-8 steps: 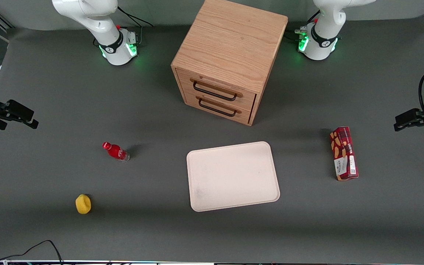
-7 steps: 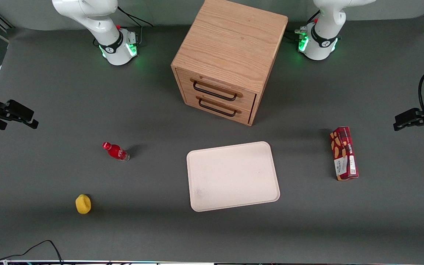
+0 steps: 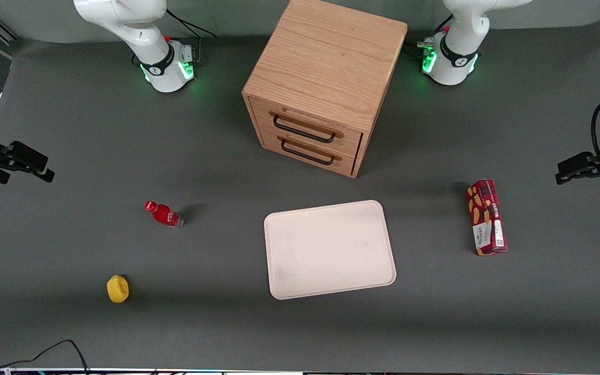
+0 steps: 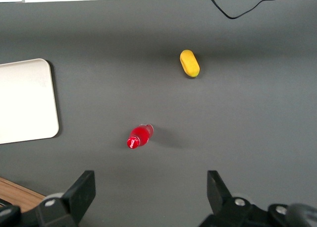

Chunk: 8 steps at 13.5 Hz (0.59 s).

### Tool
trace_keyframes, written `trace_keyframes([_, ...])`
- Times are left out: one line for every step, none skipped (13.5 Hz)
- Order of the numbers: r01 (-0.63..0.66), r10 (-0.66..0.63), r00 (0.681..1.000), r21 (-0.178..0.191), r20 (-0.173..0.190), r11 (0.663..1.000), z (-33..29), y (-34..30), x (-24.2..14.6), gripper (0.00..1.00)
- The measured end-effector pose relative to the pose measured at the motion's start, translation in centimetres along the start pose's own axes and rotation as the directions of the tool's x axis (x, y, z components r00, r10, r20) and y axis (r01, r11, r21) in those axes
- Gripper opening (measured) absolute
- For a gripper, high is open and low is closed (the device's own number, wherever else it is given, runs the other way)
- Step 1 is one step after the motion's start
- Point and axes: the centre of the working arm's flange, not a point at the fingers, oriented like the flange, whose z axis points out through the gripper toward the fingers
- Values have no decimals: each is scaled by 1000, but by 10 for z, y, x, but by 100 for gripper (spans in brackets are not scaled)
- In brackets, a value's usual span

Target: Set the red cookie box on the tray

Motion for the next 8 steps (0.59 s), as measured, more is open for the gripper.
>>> trace_keyframes([-3, 3, 1000, 0, 2, 1000, 0, 2, 0, 100])
trace_keyframes([-4, 4, 1000, 0, 3, 1000, 1, 3, 0, 100])
trace_keyframes([-5, 5, 1000, -1, 4, 1000, 1, 3, 0, 100])
trace_keyframes([-6, 6, 1000, -1, 5, 1000, 1, 3, 0, 100])
trace_keyframes([-7, 7, 1000, -1, 5, 1000, 1, 4, 0, 100])
trace_keyframes([-9, 9, 1000, -1, 6, 1000, 1, 5, 0, 100])
trace_keyframes([-10, 10, 1000, -1, 9, 1000, 2, 6, 0, 100])
trace_keyframes([-11, 11, 1000, -2, 12, 1000, 3, 7, 1, 100])
